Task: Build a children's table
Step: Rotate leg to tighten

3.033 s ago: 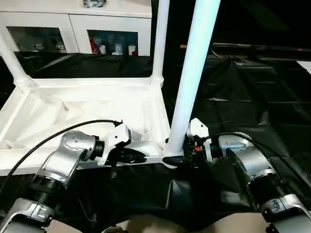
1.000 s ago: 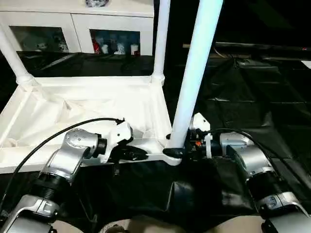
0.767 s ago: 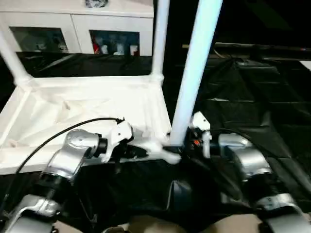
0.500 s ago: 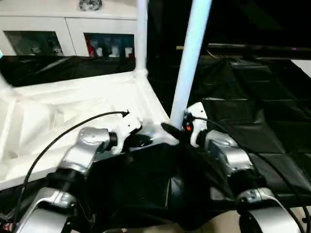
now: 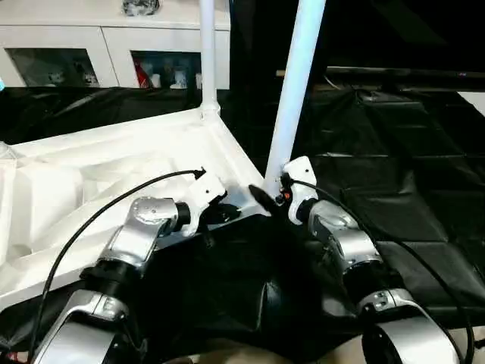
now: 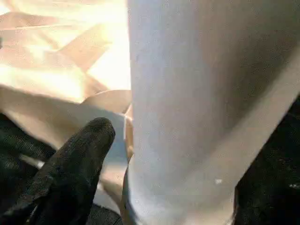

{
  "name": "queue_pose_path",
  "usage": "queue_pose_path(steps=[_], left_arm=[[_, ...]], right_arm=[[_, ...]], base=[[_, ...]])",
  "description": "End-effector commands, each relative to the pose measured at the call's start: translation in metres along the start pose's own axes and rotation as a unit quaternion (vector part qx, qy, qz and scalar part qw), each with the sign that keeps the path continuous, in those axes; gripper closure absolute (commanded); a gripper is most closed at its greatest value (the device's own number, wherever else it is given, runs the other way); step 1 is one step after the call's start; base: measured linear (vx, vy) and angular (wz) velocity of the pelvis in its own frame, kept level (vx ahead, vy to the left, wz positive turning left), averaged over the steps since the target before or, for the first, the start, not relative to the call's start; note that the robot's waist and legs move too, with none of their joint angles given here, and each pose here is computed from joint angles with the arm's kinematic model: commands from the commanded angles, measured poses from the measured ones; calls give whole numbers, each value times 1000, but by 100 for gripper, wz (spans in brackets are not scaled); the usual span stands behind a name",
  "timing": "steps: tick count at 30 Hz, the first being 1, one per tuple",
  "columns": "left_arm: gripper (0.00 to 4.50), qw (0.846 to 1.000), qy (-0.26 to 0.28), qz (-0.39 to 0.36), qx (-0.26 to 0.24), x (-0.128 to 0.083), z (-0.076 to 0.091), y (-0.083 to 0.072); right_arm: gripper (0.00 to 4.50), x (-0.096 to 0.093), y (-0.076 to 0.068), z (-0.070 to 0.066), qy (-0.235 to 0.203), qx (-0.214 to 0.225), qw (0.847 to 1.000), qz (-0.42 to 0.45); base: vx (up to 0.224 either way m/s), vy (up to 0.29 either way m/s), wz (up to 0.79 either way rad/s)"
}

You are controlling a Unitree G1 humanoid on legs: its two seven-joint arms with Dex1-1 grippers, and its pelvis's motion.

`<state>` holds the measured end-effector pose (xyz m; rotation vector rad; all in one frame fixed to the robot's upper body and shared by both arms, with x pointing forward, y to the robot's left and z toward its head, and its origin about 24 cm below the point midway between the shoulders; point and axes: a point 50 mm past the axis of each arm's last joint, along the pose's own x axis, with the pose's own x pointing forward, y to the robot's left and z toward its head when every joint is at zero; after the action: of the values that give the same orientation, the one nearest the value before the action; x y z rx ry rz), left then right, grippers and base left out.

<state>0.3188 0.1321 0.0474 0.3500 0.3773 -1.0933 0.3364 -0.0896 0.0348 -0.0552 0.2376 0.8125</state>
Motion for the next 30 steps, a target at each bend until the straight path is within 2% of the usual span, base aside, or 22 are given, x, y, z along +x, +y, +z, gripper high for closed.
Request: queue_pose_path(steps=[1, 3, 7, 11, 14, 16, 18, 25, 27, 28, 30], left_arm=[[450, 996, -56, -63, 34, 18, 24, -18], [450, 995, -53, -83, 33, 10, 19, -18], [450, 992, -44, -111, 33, -2, 13, -18], [450, 991, -40, -120, 34, -8, 9, -17], [450, 990, -42, -135, 27, -15, 8, -18], [450, 987, -40, -151, 22, -17, 7, -20], [450, 986, -39, -158, 19, -18, 6, -21], [450, 987, -40, -158, 14, -17, 6, -23], [450, 988, -45, -149, 10, -17, 6, -22], [450, 992, -47, -117, 6, -13, 8, -17], [450, 993, -46, -105, 5, -11, 9, -15]], right_arm=[[63, 18, 49, -8, 26, -15, 987, 158], [63, 2, 44, -7, 25, -16, 976, 215], [63, -17, 35, -5, 30, -17, 963, 269], [63, -26, 31, -5, 35, -35, 956, 288], [98, -37, 26, -5, 55, -30, 947, 315], [101, -40, 26, -4, 61, -26, 944, 323], [128, -41, 26, -4, 63, -24, 943, 326], [178, -39, 28, -5, 67, -17, 941, 332], [189, -37, 29, -6, 66, -10, 944, 322], [191, -31, 29, -7, 58, 4, 957, 284], [193, -28, 29, -8, 56, 7, 961, 271]], base=[[0, 0, 0], [0, 0, 0], [0, 0, 0], [0, 0, 0], [0, 0, 0], [0, 0, 0], [0, 0, 0], [0, 0, 0], [0, 0, 0], [0, 0, 0], [0, 0, 0]])
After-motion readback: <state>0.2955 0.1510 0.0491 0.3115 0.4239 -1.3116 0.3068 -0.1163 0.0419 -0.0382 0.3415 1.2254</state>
